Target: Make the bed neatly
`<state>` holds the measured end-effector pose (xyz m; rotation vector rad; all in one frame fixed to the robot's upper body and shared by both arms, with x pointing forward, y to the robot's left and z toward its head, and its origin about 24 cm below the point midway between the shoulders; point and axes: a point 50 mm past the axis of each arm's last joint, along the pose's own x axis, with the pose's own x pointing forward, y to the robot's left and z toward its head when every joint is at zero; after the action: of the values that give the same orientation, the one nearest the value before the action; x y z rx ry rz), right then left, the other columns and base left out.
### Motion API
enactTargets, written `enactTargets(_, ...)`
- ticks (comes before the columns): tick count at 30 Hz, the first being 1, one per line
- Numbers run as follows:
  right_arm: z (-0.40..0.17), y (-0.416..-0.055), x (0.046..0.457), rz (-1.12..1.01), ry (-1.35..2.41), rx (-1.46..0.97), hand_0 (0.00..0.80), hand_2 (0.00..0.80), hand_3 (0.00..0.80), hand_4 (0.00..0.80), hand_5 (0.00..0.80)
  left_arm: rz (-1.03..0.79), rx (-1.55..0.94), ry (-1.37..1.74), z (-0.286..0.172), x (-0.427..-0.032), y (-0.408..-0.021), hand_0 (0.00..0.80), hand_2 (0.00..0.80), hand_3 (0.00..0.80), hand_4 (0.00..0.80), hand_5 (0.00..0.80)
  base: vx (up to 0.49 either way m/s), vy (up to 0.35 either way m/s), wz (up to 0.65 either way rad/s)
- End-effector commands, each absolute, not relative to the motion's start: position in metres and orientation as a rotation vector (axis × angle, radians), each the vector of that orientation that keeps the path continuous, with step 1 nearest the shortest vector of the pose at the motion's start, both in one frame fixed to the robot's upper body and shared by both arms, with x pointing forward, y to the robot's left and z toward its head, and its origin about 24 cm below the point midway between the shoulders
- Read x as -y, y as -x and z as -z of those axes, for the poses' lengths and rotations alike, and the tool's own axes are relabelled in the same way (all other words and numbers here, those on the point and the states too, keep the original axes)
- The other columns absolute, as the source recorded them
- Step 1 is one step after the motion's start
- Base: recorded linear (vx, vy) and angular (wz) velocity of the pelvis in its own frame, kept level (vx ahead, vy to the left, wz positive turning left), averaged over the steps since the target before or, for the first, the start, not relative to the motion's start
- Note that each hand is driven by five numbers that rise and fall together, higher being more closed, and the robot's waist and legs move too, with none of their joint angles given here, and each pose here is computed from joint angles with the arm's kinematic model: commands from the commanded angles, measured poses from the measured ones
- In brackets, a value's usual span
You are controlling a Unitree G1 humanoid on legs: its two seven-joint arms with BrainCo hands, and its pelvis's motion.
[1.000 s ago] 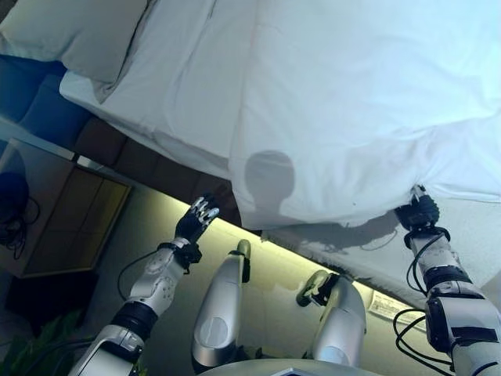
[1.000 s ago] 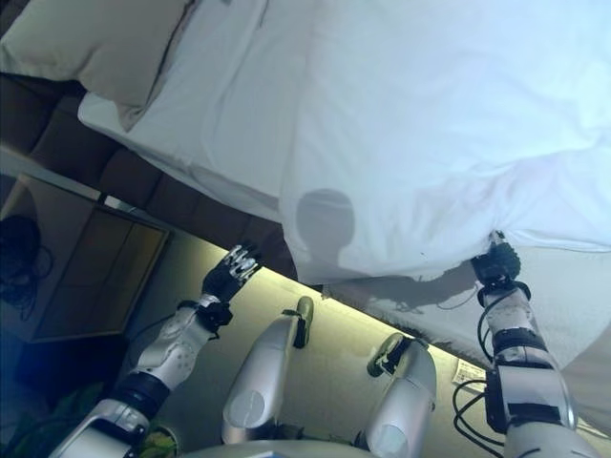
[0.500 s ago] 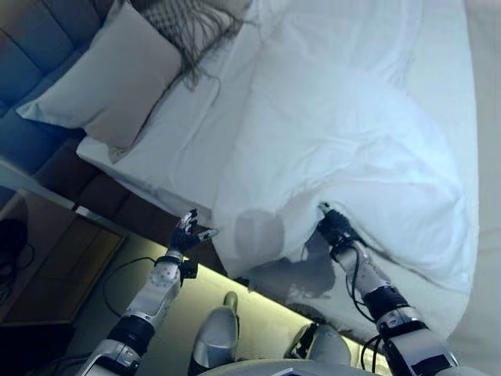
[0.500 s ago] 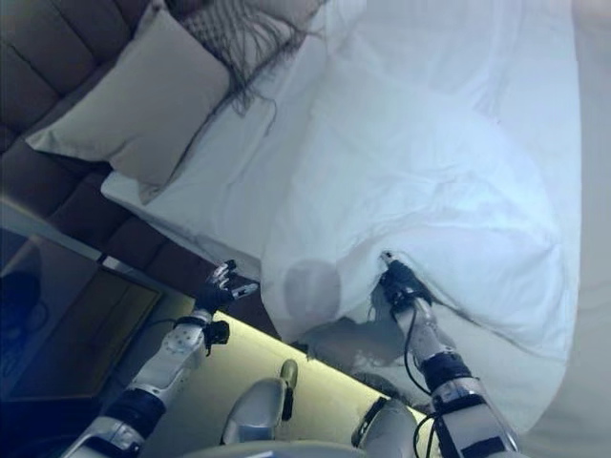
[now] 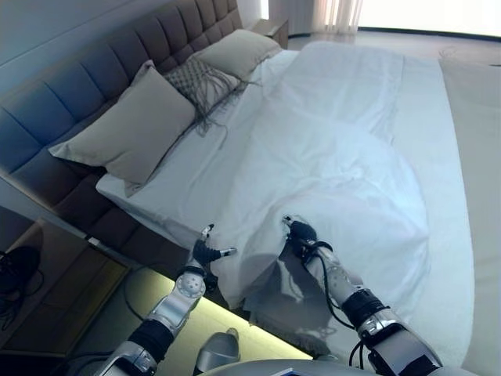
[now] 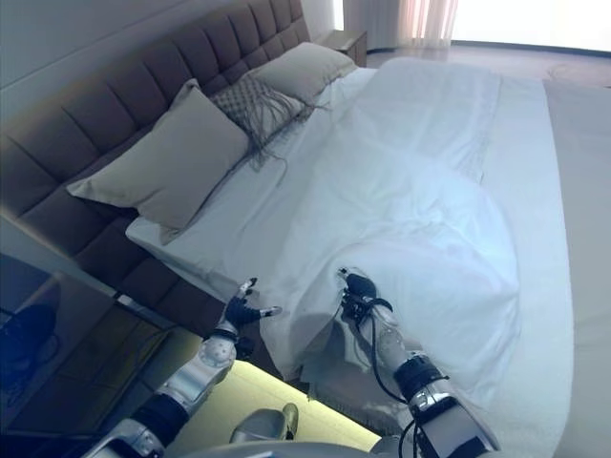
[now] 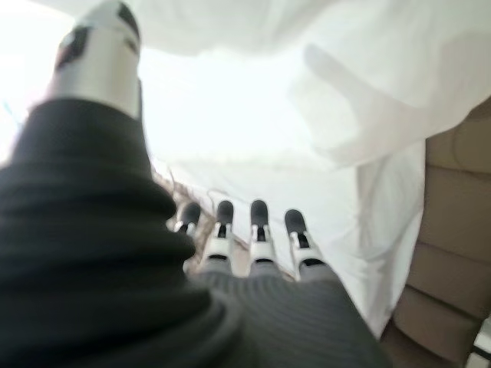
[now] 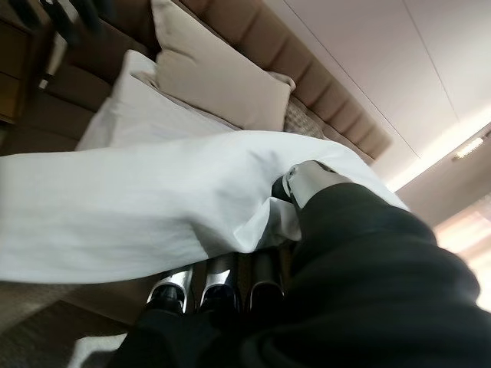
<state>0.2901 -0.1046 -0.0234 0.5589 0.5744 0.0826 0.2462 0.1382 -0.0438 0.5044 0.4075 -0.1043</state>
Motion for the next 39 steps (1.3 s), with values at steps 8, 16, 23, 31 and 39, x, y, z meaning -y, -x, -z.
enactTargets(8, -0.058, -0.327, 0.018, -0.344, -0.647, -0.387, 0.8, 0.8, 0.8, 0.8, 0.8, 0.186, -0.302, -0.525, 0.006, -0.088, -0.281, 0.0, 0.0, 0.0, 0.0, 0.0, 0.043, -0.027, 0.01)
enactTargets(16, -0.064, -0.331, 0.026, -0.343, -0.652, -0.379, 0.8, 0.8, 0.8, 0.8, 0.8, 0.227, -0.276, -0.675, 0.016, -0.078, -0.272, 0.0, 0.0, 0.0, 0.0, 0.0, 0.027, -0.035, 0.02)
enactTargets(23, -0.06, -0.328, 0.025, -0.329, -0.663, -0.396, 0.8, 0.8, 0.8, 0.8, 0.8, 0.154, -0.205, -0.777, 0.006, -0.079, -0.28, 0.0, 0.0, 0.0, 0.0, 0.0, 0.024, -0.026, -0.01)
enactTargets(31, -0.055, -0.325, 0.026, -0.318, -0.7, -0.407, 0.8, 0.8, 0.8, 0.8, 0.8, 0.227, -0.057, -0.87, -0.013, -0.078, -0.287, 0.0, 0.0, 0.0, 0.0, 0.0, 0.048, -0.022, 0.0)
enactTargets(39, -0.054, -0.324, 0.028, -0.312, -0.717, -0.404, 0.8, 0.8, 0.8, 0.8, 0.8, 0.334, -0.057, -0.905, -0.004, -0.068, -0.275, 0.0, 0.0, 0.0, 0.0, 0.0, 0.004, -0.002, 0.0)
